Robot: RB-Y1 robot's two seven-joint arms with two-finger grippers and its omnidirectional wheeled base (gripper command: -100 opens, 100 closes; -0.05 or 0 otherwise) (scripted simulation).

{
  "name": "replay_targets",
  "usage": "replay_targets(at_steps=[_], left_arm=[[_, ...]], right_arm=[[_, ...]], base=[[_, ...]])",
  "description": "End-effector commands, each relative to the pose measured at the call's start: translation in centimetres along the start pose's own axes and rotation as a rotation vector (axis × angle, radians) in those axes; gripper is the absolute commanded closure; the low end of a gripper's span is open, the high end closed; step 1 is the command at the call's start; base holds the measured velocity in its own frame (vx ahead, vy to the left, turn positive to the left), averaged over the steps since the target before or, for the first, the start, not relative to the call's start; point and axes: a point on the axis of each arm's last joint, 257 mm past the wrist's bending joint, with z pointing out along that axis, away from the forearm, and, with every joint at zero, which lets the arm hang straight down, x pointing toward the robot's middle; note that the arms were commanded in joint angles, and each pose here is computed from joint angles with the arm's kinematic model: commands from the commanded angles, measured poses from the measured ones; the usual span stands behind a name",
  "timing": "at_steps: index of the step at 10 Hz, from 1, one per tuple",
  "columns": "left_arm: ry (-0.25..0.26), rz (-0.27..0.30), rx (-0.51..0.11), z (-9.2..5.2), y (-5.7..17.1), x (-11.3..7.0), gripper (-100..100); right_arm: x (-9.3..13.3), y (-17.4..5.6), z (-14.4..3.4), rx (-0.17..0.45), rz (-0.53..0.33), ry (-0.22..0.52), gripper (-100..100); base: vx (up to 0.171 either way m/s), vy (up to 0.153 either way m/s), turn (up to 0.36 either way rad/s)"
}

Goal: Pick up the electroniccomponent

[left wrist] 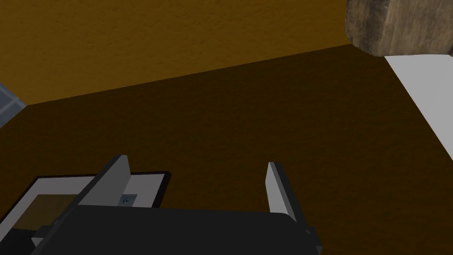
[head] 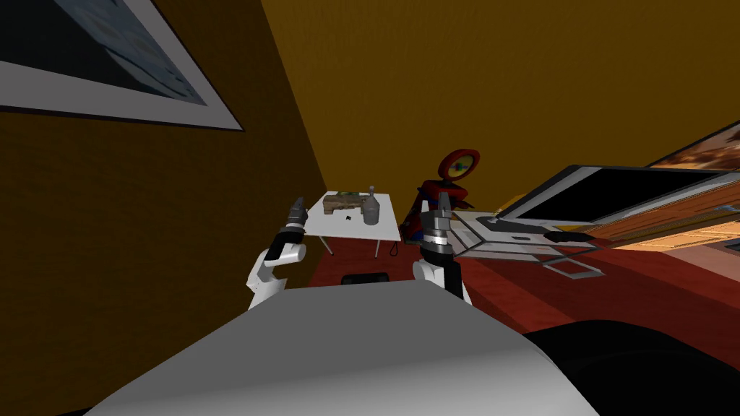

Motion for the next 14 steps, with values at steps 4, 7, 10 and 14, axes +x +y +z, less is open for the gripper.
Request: replay_targets(at_steps=[4, 7, 10, 14], left_arm=[[-0.002, 0.004, -0.149, 2.1, 4.7, -0.2, -100], [0.003, 0.002, -0.242, 2.5, 7.4, -0.2, -100], [0.0, -0.008, -0.343, 3.7, 10.4, -0.3, -100], [0.008, -0.016, -0.452, 3.5, 13.5, 0.0, -100]], right_arm=[[0.0, 0.0, 0.0, 0.0, 0.0, 0.0, 0], [0.0, 0.0, 0.0, 0.0, 0.0, 0.0, 0], [0.0, 0.0, 0.0, 0.0, 0.0, 0.0, 0], [0.0, 0.0, 0.0, 0.0, 0.0, 0.0, 0]], base=[[-0.011, 0.024, -0.081], [-0.01, 0.029, -0.091], [-0.005, 0.026, -0.103], [-0.006, 0.025, -0.078]])
